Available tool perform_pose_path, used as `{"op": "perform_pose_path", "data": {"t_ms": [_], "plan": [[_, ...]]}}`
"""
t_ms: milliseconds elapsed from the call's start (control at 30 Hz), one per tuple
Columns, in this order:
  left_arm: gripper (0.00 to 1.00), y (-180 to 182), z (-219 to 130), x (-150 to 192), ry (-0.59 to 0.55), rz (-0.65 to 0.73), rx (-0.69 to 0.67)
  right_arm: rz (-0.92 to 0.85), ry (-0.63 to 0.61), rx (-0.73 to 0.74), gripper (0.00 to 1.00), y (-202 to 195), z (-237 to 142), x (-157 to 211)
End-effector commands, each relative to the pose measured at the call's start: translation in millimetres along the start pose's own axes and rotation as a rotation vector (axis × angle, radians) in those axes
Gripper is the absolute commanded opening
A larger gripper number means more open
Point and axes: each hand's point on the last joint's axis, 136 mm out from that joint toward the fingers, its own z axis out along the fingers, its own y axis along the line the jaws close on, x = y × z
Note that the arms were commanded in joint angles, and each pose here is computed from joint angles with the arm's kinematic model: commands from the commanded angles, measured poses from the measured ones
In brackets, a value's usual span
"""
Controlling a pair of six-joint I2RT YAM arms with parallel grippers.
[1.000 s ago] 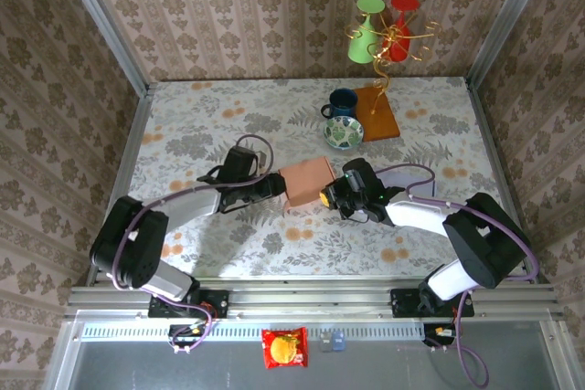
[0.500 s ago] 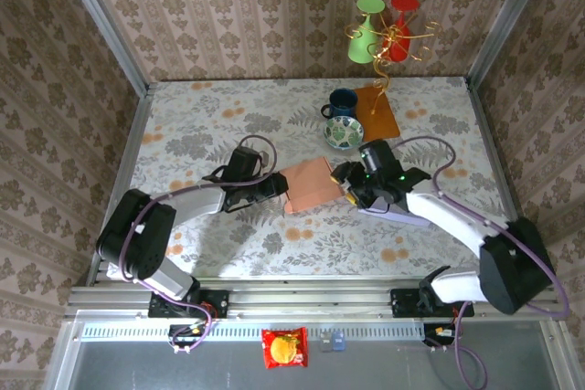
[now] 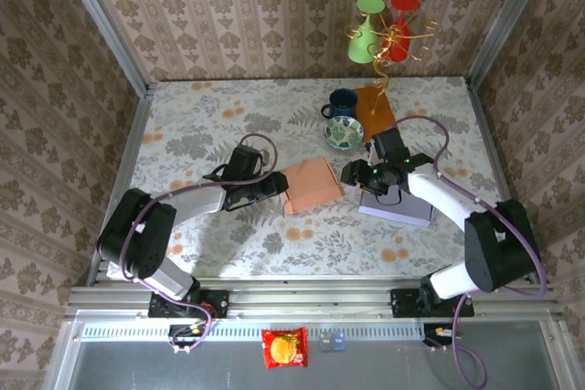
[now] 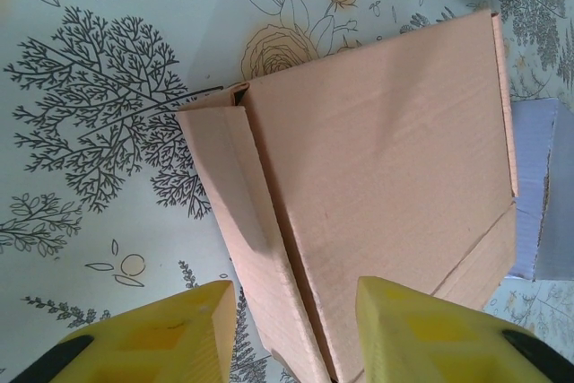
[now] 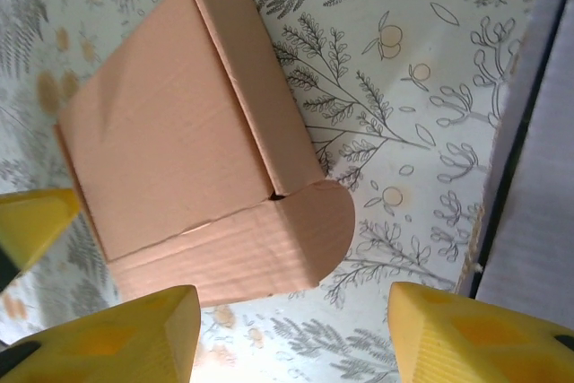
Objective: Fold the paper box
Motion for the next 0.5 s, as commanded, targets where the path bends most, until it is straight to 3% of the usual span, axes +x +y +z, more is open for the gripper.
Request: {"op": "perform_pose_path", "data": {"t_ms": [0,467], "plan": [[0.40,-2.2,-2.2,-7.3,-0.023,0.005,0.003,-0.137,0.003,-0.037,0.60,14.9,4.1,-13.6],[0.36,1.0,7.3,-5.9,-0.022,-0.029,0.020,-0.136,0.079,-0.080,0.62,25.4,32.9,-24.3]]}}
